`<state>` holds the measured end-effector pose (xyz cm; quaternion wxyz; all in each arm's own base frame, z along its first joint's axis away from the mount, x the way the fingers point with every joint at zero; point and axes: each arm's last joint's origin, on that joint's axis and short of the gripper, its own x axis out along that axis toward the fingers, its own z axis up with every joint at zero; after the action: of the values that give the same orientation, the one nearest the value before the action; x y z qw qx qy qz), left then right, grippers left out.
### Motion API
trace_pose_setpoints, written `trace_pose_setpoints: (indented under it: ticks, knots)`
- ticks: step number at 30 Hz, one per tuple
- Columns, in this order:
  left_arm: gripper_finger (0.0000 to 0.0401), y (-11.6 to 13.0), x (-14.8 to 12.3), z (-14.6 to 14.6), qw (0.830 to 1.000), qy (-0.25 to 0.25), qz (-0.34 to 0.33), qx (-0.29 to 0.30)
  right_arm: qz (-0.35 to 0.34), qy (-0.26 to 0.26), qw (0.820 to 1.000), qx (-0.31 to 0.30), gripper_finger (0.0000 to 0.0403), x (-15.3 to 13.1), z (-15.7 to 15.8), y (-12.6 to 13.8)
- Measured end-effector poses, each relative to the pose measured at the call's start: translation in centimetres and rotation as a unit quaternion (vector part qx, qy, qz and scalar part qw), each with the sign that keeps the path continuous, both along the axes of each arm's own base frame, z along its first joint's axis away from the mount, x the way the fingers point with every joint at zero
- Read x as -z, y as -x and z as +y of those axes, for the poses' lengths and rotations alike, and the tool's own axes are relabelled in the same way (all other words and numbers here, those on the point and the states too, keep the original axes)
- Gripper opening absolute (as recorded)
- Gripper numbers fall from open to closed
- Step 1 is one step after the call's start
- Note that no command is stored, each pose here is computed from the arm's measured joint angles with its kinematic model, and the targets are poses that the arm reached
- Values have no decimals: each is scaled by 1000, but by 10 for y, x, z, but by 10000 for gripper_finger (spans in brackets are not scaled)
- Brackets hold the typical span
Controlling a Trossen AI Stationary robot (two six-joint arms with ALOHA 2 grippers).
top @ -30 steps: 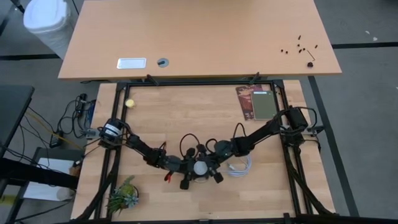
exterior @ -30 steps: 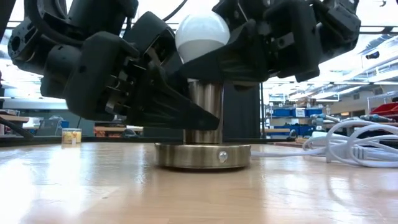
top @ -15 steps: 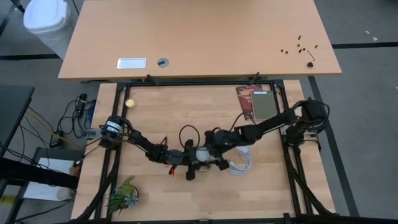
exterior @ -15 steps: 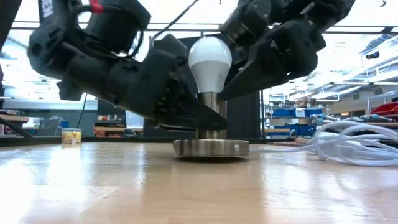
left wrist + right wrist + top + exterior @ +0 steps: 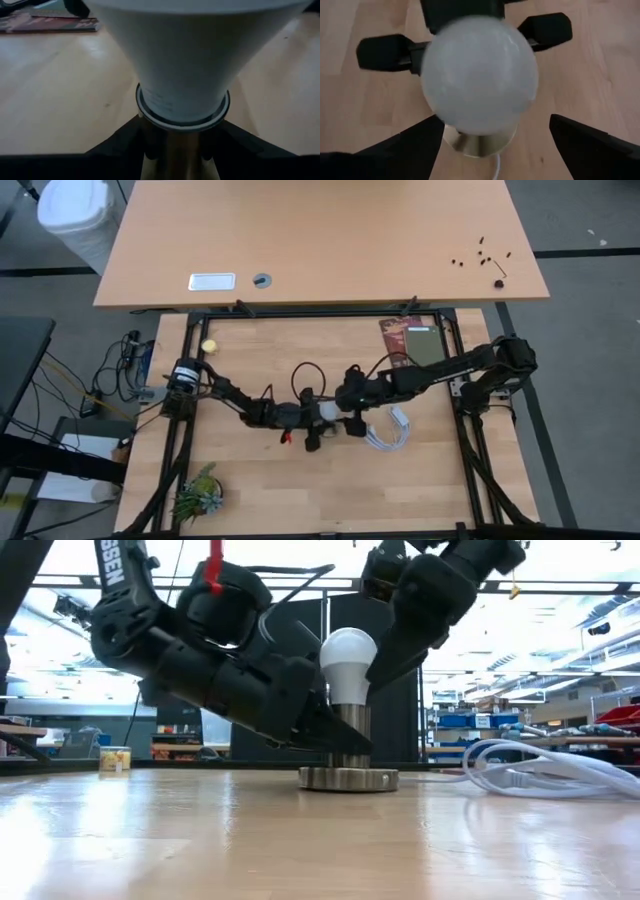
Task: Screw lightbulb
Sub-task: Remove the lightbulb from the lamp
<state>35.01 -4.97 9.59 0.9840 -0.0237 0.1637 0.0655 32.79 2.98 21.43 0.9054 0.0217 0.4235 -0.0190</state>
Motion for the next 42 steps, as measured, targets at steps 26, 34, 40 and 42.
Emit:
trace_pose_setpoints:
  ticks: [26,34,40,42]
  knots:
    - [278,-11,-2,19,998,-41,34,-25,40,-33,994,101,369,-35,-1,-7]
    - [265,-9,0,13,998,-39,41,-19,49,-24,991,119,368,-34,8,-3]
    - [254,-5,-11,11,997,-47,55,-24,58,-16,990,128,368,-32,13,0]
    - [254,-3,-17,11,996,-49,66,-24,59,-13,990,129,368,-32,14,0]
